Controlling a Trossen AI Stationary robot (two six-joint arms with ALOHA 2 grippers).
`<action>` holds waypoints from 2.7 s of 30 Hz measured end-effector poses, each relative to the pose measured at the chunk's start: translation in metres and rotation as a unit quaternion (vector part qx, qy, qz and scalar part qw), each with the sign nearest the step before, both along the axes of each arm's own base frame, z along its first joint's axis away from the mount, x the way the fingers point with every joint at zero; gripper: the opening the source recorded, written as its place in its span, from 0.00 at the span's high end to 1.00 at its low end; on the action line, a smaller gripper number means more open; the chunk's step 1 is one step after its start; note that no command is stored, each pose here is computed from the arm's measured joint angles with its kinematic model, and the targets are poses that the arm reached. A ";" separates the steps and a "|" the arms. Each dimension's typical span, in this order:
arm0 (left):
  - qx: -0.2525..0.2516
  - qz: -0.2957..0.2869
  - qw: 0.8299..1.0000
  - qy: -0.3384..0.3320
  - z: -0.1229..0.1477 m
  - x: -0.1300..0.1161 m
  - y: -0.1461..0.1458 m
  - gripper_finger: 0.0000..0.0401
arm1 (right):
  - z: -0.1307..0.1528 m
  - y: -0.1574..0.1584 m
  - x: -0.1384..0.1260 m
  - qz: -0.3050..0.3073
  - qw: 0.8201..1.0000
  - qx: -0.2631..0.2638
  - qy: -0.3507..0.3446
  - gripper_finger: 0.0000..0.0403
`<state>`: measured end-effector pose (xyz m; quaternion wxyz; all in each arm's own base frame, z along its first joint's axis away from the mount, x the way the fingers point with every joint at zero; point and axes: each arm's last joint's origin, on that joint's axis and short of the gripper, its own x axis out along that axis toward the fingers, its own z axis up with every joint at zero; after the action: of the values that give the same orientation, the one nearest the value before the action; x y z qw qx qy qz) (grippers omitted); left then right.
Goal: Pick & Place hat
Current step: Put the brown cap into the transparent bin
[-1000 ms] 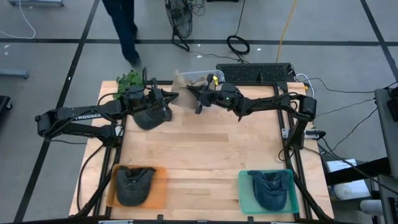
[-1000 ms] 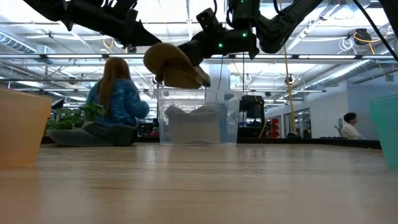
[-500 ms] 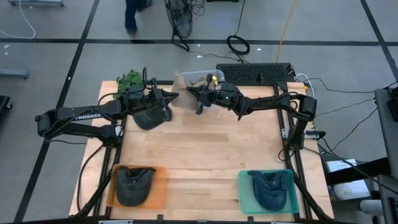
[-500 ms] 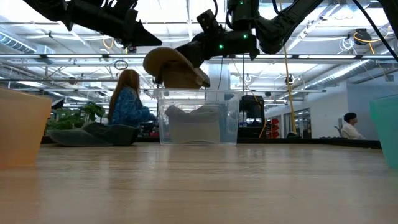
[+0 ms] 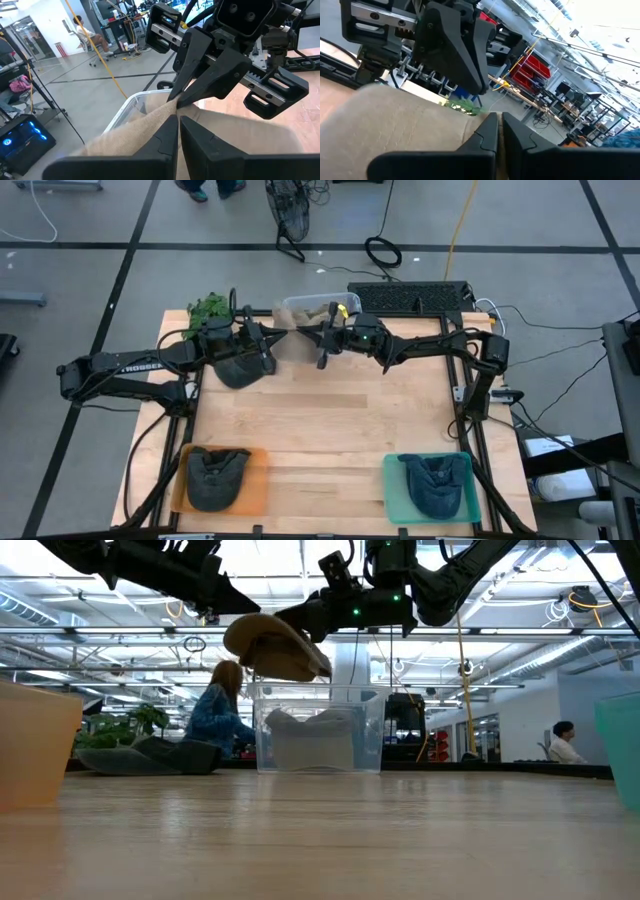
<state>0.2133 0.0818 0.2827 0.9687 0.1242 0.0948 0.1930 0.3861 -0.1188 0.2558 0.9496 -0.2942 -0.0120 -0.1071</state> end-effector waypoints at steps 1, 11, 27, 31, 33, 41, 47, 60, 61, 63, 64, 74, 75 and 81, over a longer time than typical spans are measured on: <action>0.001 0.000 1.000 0.001 0.000 0.000 0.000 0.92 | 0.000 0.000 0.000 0.000 1.000 0.000 0.000 1.00; 0.013 -0.002 1.000 0.007 0.000 0.000 0.000 0.92 | 0.000 -0.001 0.000 0.001 1.000 0.029 -0.006 1.00; 0.012 -0.002 1.000 0.010 -0.001 0.000 0.000 0.92 | 0.000 -0.003 -0.001 -0.001 0.999 0.040 -0.008 1.00; 0.011 -0.002 1.000 0.010 -0.001 0.000 0.000 0.92 | 0.000 -0.003 -0.001 -0.001 0.999 0.035 -0.007 1.00; 0.008 -0.001 1.000 0.008 -0.001 0.000 0.000 0.92 | 0.000 -0.003 -0.001 -0.007 1.000 0.029 -0.006 1.00; 0.000 -0.001 1.000 0.012 -0.002 0.000 0.000 0.92 | -0.002 0.000 0.000 -0.080 0.995 -0.057 0.029 1.00; -0.004 -0.006 1.000 0.014 -0.003 0.000 -0.001 0.87 | -0.005 0.021 0.006 -0.015 0.994 -0.096 0.044 1.00; 0.000 -0.044 0.998 0.040 -0.009 0.004 -0.003 0.30 | -0.006 0.031 0.009 0.000 0.993 -0.111 0.051 1.00; -0.001 -0.047 0.998 0.046 -0.012 0.006 -0.002 0.28 | -0.006 0.032 0.009 0.010 0.992 -0.113 0.050 1.00; -0.004 -0.055 0.996 0.066 -0.019 0.009 -0.001 0.26 | -0.006 0.036 0.010 0.026 0.992 -0.113 0.051 1.00; 0.001 -0.060 0.996 0.070 -0.021 0.011 -0.001 0.25 | -0.006 0.036 0.010 0.028 0.992 -0.114 0.050 1.00; 0.016 -0.053 0.995 0.082 -0.030 0.022 0.006 0.45 | -0.009 0.037 0.010 0.026 0.990 -0.123 0.065 1.00; 0.015 -0.052 0.995 0.083 -0.030 0.021 0.006 0.48 | -0.010 0.037 0.010 0.025 0.990 -0.122 0.067 1.00; 0.016 -0.052 0.995 0.081 -0.029 0.020 0.005 0.65 | -0.009 0.036 0.010 0.024 0.990 -0.122 0.067 1.00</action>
<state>0.2336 0.0871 0.2538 0.9643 0.1601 0.1631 0.1337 0.3960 -0.0823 0.2467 0.9075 -0.4143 0.0317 -0.0618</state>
